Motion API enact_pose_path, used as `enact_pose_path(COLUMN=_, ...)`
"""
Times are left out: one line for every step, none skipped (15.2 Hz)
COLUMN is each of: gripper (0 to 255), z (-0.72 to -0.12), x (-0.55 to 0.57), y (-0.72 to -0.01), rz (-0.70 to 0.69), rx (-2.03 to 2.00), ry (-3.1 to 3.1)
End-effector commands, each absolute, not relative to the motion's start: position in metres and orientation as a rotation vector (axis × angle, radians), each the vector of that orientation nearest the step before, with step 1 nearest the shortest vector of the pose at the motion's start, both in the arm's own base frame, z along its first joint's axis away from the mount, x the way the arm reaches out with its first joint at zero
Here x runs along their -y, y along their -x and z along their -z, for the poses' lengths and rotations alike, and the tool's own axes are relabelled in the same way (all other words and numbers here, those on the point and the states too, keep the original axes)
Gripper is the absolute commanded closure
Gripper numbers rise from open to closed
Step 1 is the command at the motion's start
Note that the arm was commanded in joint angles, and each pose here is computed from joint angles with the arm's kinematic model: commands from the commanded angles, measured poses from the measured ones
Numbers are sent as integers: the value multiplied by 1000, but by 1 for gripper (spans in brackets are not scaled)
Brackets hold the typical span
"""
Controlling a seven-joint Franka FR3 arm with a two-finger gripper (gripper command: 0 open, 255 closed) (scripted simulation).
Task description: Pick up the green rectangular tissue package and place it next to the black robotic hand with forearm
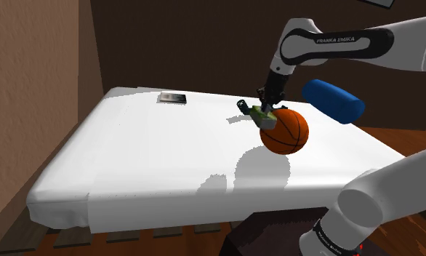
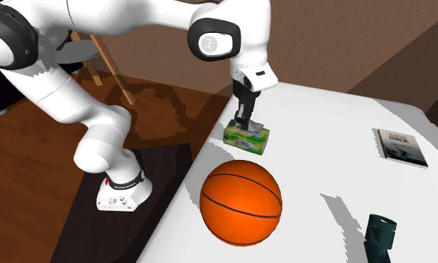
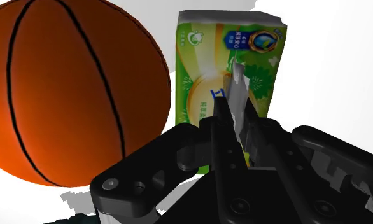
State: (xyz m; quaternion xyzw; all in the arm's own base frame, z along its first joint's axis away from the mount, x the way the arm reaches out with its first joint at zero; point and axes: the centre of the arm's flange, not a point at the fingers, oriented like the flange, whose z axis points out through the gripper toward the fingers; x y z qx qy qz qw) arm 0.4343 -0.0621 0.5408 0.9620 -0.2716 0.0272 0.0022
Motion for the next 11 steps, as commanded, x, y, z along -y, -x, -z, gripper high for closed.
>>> enact_pose_path(gripper=255, z=-541, x=88, y=-447, rz=-87, rx=850, ry=-3018)
enact_pose_path(gripper=255, z=-541, x=101, y=-451, rz=-87, rx=850, ry=-3018)
enact_pose_path(gripper=255, z=-541, x=113, y=-455, rz=-87, rx=850, ry=-3018)
enact_pose_path(gripper=255, z=-541, x=126, y=-459, rz=-87, rx=850, ry=-3018)
enact_pose_path(gripper=255, z=-541, x=138, y=-464, rz=-87, rx=850, ry=-3018)
enact_pose_path(gripper=255, z=-541, x=151, y=-468, rz=-87, rx=850, ry=-3018)
enact_pose_path(gripper=255, z=-541, x=164, y=-472, rz=-87, rx=850, ry=-3018)
enact_pose_path(gripper=255, z=-541, x=176, y=-476, rz=-87, rx=850, ry=-3018)
enact_pose_path(gripper=255, z=-541, x=189, y=-480, rz=-87, rx=850, ry=-3018)
enact_pose_path(gripper=255, z=-541, x=201, y=-484, rz=-87, rx=850, ry=-3018)
enact_pose_path(gripper=255, z=-541, x=214, y=-488, rz=-87, rx=850, ry=-3018)
